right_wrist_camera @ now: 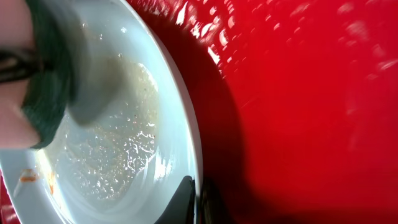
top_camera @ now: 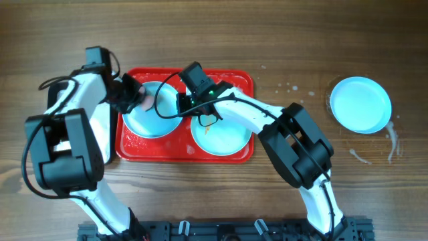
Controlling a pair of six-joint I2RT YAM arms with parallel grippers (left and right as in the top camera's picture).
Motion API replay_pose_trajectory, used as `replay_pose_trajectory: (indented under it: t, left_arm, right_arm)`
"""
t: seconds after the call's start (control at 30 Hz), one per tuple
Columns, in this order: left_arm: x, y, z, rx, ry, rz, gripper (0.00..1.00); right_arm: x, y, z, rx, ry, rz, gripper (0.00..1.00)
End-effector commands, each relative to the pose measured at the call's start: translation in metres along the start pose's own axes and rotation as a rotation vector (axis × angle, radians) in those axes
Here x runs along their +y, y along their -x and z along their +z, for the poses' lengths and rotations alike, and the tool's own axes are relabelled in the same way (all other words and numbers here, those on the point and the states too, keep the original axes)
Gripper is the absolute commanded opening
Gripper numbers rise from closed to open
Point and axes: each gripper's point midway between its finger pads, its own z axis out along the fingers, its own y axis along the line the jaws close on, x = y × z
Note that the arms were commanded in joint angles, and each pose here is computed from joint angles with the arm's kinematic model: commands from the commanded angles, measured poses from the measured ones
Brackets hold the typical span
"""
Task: Clean dirty plates on tray and stack at the side
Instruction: 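Scrub the plate surface with the sponge while right gripper holds it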
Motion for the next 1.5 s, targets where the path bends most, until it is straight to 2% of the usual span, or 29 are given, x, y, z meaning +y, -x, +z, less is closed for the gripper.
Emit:
replay_pose_trajectory:
  t: [0.0, 0.17, 0.37, 0.53, 0.73, 0.97, 1.1, 1.27, 1.37, 1.47]
  left_arm:
    - [-0.027, -0.007, 0.015, -0.046, -0.023, 0.037, 0.04]
    - [-0.059, -0.044, 0.030, -0.018, -0.047, 0.163, 0.04]
    - [-0.054, -0.055, 0.032, 0.013, -0.014, 0.168, 0.04]
    - [-0.013, -0.037, 0.019, 0.042, 0.064, 0.066, 0.04]
    - [0.047, -0.019, -0.005, 0.111, 0.152, 0.048, 0.04]
    - [0.089, -0.043, -0.022, 0.215, 0.323, 0.012, 0.04]
    - [0.088, -0.068, -0.024, 0.290, 0.364, 0.025, 0.04]
    - [0.061, -0.105, -0.014, 0.379, 0.320, 0.100, 0.04]
    - [0.049, -0.115, -0.006, 0.376, 0.311, 0.165, 0.04]
    - [0.038, -0.111, 0.002, 0.337, 0.280, 0.209, 0.04]
  right_arm:
    - [-0.009, -0.009, 0.010, 0.031, -0.018, -0.010, 0.04]
    - [-0.009, -0.009, 0.010, 0.032, -0.019, -0.010, 0.04]
    - [-0.009, -0.010, 0.010, 0.033, -0.019, -0.012, 0.04]
    - [-0.009, -0.009, 0.010, 0.032, -0.019, -0.012, 0.05]
    - [-0.009, -0.009, 0.010, 0.031, -0.018, -0.012, 0.04]
    - [-0.009, -0.009, 0.010, 0.032, -0.018, -0.012, 0.05]
    - [-0.009, -0.009, 0.010, 0.031, -0.018, -0.012, 0.04]
    - [-0.009, -0.009, 0.010, 0.031, -0.018, -0.012, 0.04]
    - [-0.009, -0.009, 0.010, 0.031, -0.018, -0.012, 0.04]
    - [-0.009, -0.009, 0.010, 0.032, -0.019, -0.012, 0.04]
